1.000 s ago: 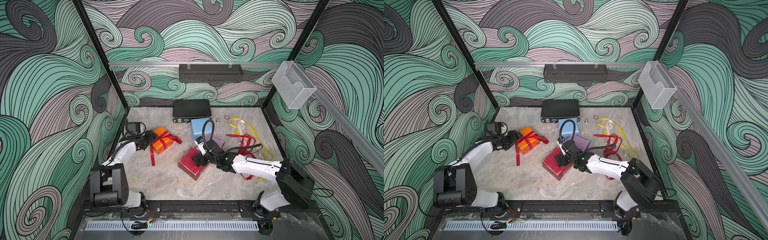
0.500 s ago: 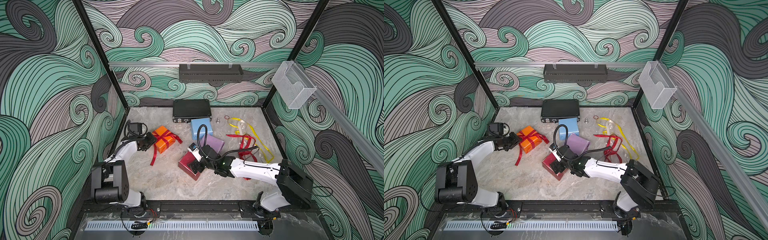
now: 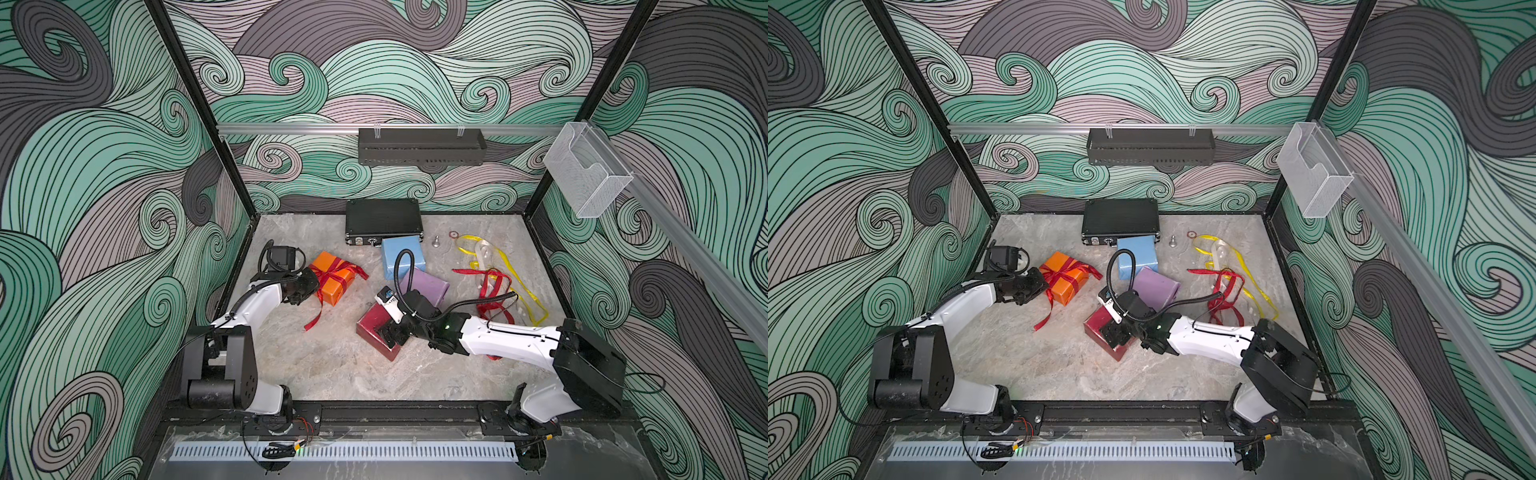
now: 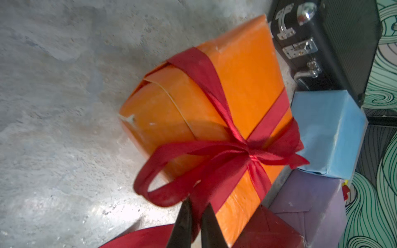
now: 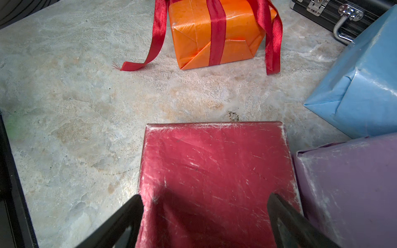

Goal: Untie the ribbon bows on the gift boxes
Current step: Move the gift box to the center of the board.

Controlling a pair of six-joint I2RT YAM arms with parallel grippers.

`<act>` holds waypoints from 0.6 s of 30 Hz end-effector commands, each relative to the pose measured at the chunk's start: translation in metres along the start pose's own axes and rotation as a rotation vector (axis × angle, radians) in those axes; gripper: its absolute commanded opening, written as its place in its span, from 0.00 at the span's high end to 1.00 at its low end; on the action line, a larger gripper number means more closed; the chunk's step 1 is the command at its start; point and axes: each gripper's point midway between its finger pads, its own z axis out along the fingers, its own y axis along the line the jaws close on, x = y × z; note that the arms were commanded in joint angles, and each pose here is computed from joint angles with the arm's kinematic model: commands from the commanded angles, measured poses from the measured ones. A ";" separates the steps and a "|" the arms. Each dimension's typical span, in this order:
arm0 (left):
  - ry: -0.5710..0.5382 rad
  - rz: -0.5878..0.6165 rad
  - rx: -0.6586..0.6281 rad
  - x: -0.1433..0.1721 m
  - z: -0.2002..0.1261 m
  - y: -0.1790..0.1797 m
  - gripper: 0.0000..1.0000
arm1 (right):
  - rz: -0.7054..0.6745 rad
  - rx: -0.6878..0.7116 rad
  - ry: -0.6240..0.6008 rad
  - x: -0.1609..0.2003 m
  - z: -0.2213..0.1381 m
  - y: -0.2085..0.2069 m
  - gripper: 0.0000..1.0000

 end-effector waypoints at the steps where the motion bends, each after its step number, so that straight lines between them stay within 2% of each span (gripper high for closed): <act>1: -0.020 0.058 0.002 0.002 -0.014 -0.019 0.89 | -0.016 0.007 -0.020 -0.012 0.001 0.000 0.09; 9: 0.001 0.198 -0.034 0.032 -0.018 -0.043 1.00 | -0.009 0.029 -0.010 -0.010 0.004 -0.003 0.09; 18: 0.010 0.309 -0.003 0.057 -0.032 -0.073 1.00 | 0.015 0.097 -0.019 -0.010 0.004 -0.015 0.09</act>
